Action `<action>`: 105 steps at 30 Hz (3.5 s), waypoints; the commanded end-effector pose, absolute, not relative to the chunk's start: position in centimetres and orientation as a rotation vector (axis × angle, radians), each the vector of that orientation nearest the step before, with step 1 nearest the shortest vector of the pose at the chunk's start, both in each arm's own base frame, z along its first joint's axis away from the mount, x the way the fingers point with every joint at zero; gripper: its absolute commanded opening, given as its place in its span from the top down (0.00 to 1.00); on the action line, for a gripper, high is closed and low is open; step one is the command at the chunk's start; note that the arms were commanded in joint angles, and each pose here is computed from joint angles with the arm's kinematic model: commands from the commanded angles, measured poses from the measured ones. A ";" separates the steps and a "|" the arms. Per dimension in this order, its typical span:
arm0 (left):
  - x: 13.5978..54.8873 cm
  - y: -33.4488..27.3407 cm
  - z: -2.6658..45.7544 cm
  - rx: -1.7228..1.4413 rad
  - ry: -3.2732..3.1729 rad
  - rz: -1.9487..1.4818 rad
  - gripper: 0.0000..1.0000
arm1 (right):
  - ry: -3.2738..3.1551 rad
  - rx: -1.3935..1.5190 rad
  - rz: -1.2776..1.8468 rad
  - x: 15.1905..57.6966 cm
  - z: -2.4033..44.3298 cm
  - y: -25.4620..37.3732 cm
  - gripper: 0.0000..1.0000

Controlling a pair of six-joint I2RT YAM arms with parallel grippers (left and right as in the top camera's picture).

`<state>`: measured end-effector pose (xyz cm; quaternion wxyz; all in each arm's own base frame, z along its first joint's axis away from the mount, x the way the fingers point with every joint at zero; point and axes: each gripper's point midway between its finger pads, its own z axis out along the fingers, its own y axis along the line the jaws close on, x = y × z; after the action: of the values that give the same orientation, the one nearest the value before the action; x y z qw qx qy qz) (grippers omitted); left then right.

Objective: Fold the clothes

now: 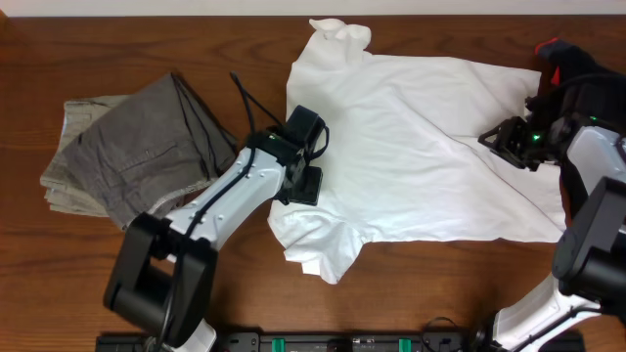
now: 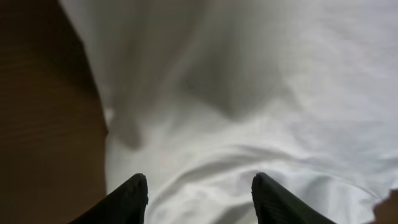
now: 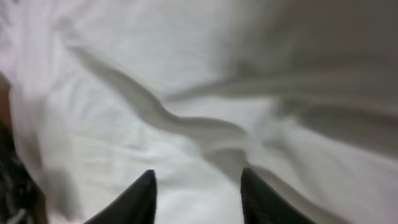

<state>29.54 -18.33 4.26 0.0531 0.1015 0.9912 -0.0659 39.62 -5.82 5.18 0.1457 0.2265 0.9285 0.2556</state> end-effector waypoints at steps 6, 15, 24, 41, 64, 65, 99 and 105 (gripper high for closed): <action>27.6 -17.4 -1.2 0.417 3.168 -0.120 0.63 | 2.746 0.784 0.329 38.2 4.0 -10.6 0.49; 24.2 -14.7 -3.1 0.430 3.355 0.060 0.94 | 2.692 0.781 0.166 39.5 3.5 -13.0 0.47; 23.7 -13.5 -2.8 0.437 3.372 0.161 0.94 | 2.708 0.857 0.185 40.3 -1.1 -13.3 0.94; 24.2 -9.7 -2.4 0.255 3.427 0.234 0.94 | 2.447 0.912 0.063 45.4 -0.8 -19.1 0.99; 33.3 -13.5 5.1 0.226 3.034 -0.003 0.44 | 2.653 0.737 0.297 41.3 7.5 -12.2 0.47; 33.4 -13.6 4.5 0.238 3.040 0.001 0.44 | 2.675 0.743 0.255 41.0 6.8 -12.3 0.47; 32.6 -7.7 -0.2 0.193 3.214 0.238 0.94 | 2.653 0.876 0.164 42.0 1.5 -18.0 0.67; 33.7 -8.1 2.7 0.185 3.185 0.217 0.91 | 2.664 0.818 0.283 42.4 2.9 -16.6 0.56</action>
<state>31.78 -7.81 0.50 -0.0629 0.0527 0.9945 0.0650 41.31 -17.19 1.69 0.1579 0.3072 0.9357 0.0726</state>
